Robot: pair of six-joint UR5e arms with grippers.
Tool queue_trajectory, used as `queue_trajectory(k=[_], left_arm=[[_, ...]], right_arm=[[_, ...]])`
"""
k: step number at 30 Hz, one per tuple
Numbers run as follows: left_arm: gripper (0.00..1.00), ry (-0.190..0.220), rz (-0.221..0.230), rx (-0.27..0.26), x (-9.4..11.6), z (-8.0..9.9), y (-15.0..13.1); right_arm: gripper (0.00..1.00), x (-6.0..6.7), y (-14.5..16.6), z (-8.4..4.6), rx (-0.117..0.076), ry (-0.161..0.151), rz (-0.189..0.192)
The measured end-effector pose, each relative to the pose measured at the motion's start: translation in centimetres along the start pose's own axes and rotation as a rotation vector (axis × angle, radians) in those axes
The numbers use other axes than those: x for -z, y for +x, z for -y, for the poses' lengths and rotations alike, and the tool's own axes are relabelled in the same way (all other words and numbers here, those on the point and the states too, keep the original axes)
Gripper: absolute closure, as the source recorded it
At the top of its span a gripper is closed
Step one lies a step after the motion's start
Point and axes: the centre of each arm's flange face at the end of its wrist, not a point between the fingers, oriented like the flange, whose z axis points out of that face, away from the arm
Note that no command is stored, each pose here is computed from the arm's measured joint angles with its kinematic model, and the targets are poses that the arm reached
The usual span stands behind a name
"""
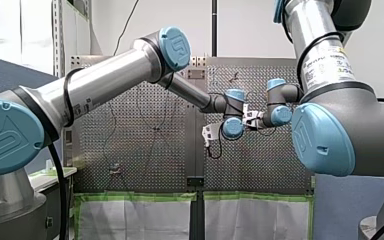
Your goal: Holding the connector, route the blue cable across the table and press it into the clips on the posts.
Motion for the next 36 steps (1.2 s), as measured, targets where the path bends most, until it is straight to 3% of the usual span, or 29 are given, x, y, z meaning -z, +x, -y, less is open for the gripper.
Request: queue_trajectory(k=[13,14,15,16,18,19,20,21,22,23,30,36], left_arm=[[0.0,-0.034,0.002,-0.007,-0.4,-0.4,-0.2],[0.12,-0.034,0.002,-0.008,-0.4,-0.3,-0.2],[0.32,-0.034,0.002,-0.009,-0.3,-0.3,-0.2],[0.32,-0.034,0.002,-0.012,-0.2,-0.2,-0.2],[0.58,-0.035,0.004,-0.015,-0.1,-0.1,-0.2],[0.58,-0.037,0.008,-0.015,0.0,0.0,-0.2],[0.78,-0.038,0.012,-0.013,0.1,0.1,-0.2],[0.9,-0.04,0.016,-0.011,0.2,0.2,-0.2],[0.9,-0.04,0.02,-0.007,0.3,0.4,-0.2],[1.0,-0.04,0.023,-0.004,0.3,0.5,-0.3],[1.0,-0.04,0.032,0.018,0.5,0.8,-0.3],[1.0,-0.078,0.026,0.014,1.1,0.6,-0.5]], right_arm=[[1.0,0.0,0.0,-0.1,0.0,0.001,-0.001],[1.0,0.0,0.0,-0.1,0.0,0.001,-0.001],[1.0,0.0,0.0,-0.1,0.0,0.001,-0.001],[1.0,0.0,0.0,-0.1,0.001,0.001,-0.001],[1.0,0.0,0.0,-0.1,0.001,0.001,-0.001],[1.0,0.0,0.0,-0.1,0.001,0.001,-0.001],[1.0,0.0,0.0,-0.1,0.002,0.001,-0.001],[1.0,0.0,0.1,-0.1,0.002,0.002,-0.001],[1.0,0.0,0.1,-0.1,0.002,0.002,-0.002],[1.0,0.0,0.1,-0.1,0.003,0.002,-0.002],[1.0,-0.1,0.2,-0.1,0.006,0.003,-0.003],[1.0,-0.2,0.6,0.0,0.01,0.004,-0.002]])
